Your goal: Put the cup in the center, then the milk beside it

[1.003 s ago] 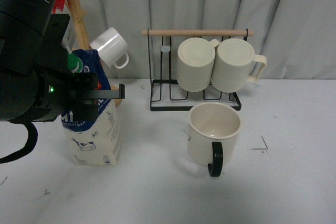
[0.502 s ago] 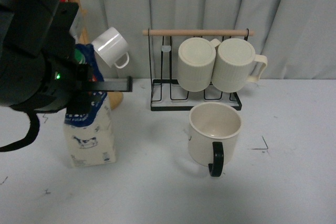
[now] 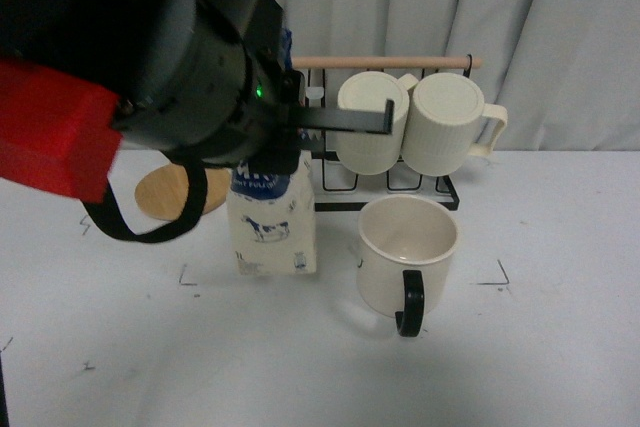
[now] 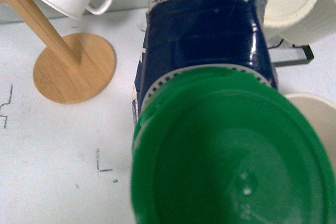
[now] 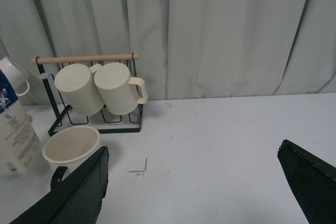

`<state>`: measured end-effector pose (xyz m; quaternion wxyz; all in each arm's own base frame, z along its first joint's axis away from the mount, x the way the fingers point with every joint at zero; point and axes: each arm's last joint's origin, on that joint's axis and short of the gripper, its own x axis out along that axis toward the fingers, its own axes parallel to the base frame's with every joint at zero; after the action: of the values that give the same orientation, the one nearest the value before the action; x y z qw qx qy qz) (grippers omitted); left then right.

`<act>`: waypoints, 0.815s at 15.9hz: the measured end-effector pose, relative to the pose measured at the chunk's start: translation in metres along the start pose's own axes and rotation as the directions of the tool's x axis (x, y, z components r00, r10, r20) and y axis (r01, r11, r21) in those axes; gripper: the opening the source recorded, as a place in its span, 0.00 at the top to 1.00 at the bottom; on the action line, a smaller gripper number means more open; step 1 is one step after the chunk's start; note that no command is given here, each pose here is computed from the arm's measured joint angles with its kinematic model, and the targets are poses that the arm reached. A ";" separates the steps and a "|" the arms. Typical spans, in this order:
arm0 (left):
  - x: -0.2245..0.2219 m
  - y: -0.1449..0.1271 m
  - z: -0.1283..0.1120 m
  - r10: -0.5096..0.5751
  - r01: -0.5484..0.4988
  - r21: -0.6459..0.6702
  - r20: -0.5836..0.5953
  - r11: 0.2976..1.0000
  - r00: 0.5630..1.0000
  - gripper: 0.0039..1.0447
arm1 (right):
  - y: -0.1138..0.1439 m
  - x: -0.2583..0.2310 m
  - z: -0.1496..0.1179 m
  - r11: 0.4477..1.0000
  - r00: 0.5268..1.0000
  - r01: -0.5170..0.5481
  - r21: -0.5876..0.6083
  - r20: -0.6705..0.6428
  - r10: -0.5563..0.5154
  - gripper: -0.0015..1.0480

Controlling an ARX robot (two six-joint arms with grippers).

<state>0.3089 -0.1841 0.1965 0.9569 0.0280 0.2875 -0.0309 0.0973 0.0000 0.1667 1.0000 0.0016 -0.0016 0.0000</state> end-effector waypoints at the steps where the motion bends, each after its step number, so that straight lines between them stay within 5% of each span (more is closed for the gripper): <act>1: 0.004 -0.015 -0.014 -0.010 0.012 0.039 -0.035 0.999 0.999 0.98 | 0.000 0.000 0.000 1.000 1.000 0.000 0.000 0.000 0.000 0.06; 13: 0.017 -0.038 -0.026 -0.013 0.015 0.035 -0.051 0.999 0.999 0.98 | 0.000 0.000 0.000 1.000 1.000 0.000 0.000 0.000 0.000 0.06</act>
<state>0.3059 -0.2212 0.1637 0.9484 0.0438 0.3112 -0.0421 0.0973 0.0000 0.1667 1.0000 0.0014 -0.0016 0.0000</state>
